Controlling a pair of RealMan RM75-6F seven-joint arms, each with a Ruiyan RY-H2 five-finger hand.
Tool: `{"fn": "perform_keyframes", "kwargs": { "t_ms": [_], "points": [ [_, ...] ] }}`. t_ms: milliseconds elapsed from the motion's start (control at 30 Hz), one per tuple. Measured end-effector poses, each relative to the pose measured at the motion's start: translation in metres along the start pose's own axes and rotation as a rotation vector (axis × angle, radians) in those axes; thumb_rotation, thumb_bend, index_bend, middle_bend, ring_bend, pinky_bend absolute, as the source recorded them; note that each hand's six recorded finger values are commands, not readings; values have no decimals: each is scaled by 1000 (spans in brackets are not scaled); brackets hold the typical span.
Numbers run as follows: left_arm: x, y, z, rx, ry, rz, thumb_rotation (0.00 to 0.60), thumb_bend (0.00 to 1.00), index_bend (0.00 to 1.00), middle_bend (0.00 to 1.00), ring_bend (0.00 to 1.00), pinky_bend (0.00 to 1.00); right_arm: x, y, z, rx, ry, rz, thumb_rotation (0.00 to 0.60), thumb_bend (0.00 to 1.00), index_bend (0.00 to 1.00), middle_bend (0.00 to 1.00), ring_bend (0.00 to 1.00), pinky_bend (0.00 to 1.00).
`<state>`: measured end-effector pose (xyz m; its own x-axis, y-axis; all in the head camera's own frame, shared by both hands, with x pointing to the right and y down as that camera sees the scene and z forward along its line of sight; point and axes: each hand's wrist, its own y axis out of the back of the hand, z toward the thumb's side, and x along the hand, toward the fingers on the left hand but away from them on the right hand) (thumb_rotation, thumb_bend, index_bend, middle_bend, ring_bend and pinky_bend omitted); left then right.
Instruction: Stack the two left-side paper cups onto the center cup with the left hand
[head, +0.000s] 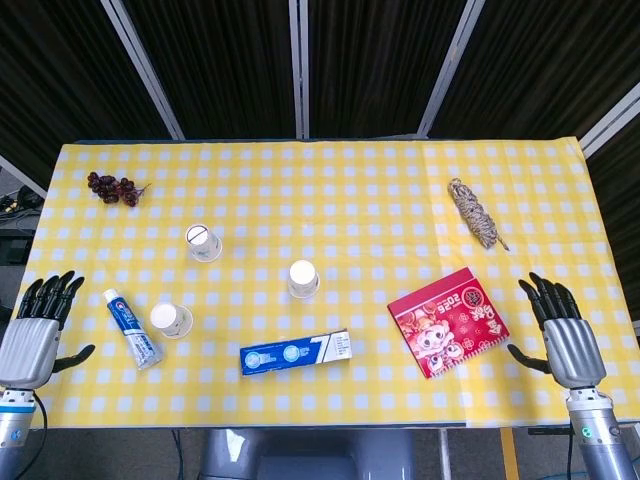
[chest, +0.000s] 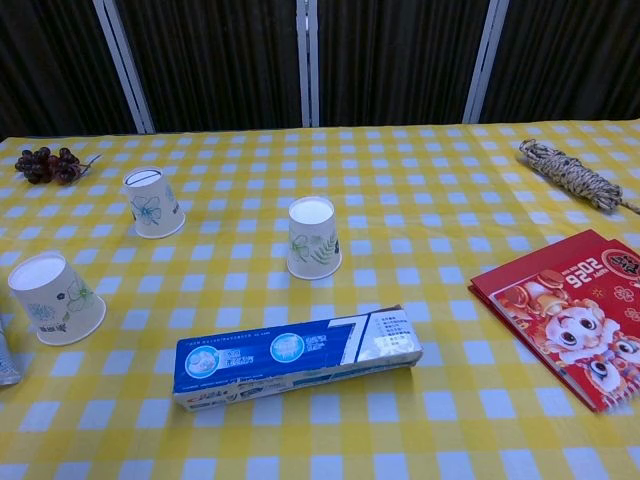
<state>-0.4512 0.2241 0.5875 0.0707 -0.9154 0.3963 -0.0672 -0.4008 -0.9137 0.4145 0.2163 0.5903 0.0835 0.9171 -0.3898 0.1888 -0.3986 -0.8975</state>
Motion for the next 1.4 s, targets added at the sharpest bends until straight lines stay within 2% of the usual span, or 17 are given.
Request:
{"fn": "perform_keyframes", "kwargs": {
  "t_ms": [967, 1067, 1133, 1200, 1400],
  "points": [
    [1, -3, 5, 10, -17, -24, 600, 88, 0, 0, 0, 2, 2, 0, 0, -5, 1, 8, 600, 80, 0, 0, 0, 2],
    [2, -3, 6, 8, -21, -24, 600, 88, 47, 0, 0, 79, 2, 0, 0, -7, 1, 8, 600, 80, 0, 0, 0, 2],
    [4, -1, 9, 2, -29, -22, 600, 91, 114, 0, 4, 153, 2, 0, 0, -8, -1, 8, 600, 79, 0, 0, 0, 2],
    [7, -1, 11, 3, -39, -29, 600, 96, 140, 0, 13, 179, 2, 0, -1, -11, -4, 10, 600, 79, 0, 0, 0, 2],
    [26, -4, 23, 55, -100, -114, 600, 120, 183, 0, 64, 235, 3, 3, -1, -24, -5, 6, 600, 79, 0, 0, 0, 2]
  ]
}}
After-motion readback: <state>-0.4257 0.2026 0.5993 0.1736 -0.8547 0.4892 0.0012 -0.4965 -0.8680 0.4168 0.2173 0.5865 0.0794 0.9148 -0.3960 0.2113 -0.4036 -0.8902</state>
